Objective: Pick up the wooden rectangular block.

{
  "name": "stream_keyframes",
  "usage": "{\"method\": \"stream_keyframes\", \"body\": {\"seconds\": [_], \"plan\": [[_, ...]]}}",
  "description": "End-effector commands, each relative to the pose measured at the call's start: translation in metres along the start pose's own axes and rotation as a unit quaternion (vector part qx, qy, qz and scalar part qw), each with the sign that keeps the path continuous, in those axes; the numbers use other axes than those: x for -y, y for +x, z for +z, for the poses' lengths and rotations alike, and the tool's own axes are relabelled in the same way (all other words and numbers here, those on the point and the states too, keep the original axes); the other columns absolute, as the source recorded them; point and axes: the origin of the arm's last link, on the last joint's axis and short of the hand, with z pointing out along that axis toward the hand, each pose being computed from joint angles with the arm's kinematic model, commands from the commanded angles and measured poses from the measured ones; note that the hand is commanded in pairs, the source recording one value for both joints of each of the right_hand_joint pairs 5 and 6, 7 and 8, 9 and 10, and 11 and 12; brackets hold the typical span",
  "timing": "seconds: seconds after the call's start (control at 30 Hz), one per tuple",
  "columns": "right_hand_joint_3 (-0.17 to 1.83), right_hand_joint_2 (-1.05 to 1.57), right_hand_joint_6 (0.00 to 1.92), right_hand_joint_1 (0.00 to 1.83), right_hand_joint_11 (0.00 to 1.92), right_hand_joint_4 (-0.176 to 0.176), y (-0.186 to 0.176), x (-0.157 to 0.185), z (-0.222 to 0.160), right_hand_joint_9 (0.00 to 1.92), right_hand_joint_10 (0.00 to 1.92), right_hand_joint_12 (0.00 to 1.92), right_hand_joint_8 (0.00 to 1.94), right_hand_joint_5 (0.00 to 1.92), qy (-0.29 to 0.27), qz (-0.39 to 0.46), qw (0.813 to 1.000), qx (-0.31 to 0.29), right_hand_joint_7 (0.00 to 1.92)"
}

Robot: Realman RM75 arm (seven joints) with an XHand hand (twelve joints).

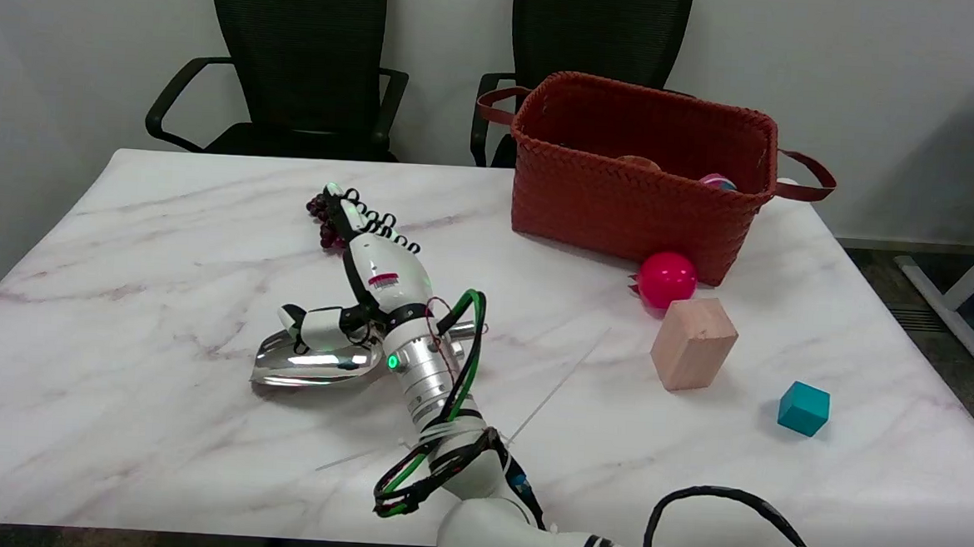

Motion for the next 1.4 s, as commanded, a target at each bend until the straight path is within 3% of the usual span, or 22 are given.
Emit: {"method": "stream_keyframes", "body": {"seconds": [0.03, 0.67, 1.0, 1.4], "plan": [[0.73, 0.52, 0.09, 1.09, 0.16, 0.0, -0.001, -0.006, -0.001, 0.27, 0.27, 0.16, 0.25, 0.09, -0.003, 0.007, 1.0, 0.004, 0.25], [0.73, 0.52, 0.09, 1.1, 0.16, 0.0, 0.009, -0.014, -0.004, 0.27, 0.27, 0.16, 0.25, 0.09, -0.016, 0.021, 0.999, -0.023, 0.25], [0.72, 0.51, 0.09, 1.11, 0.17, 0.0, 0.044, -0.028, -0.021, 0.27, 0.27, 0.17, 0.25, 0.09, -0.024, 0.038, 0.994, -0.1, 0.25], [0.69, 0.55, 0.09, 1.11, 0.19, 0.0, 0.068, -0.034, -0.043, 0.28, 0.28, 0.19, 0.25, 0.09, -0.032, 0.054, 0.988, -0.142, 0.25]]}}
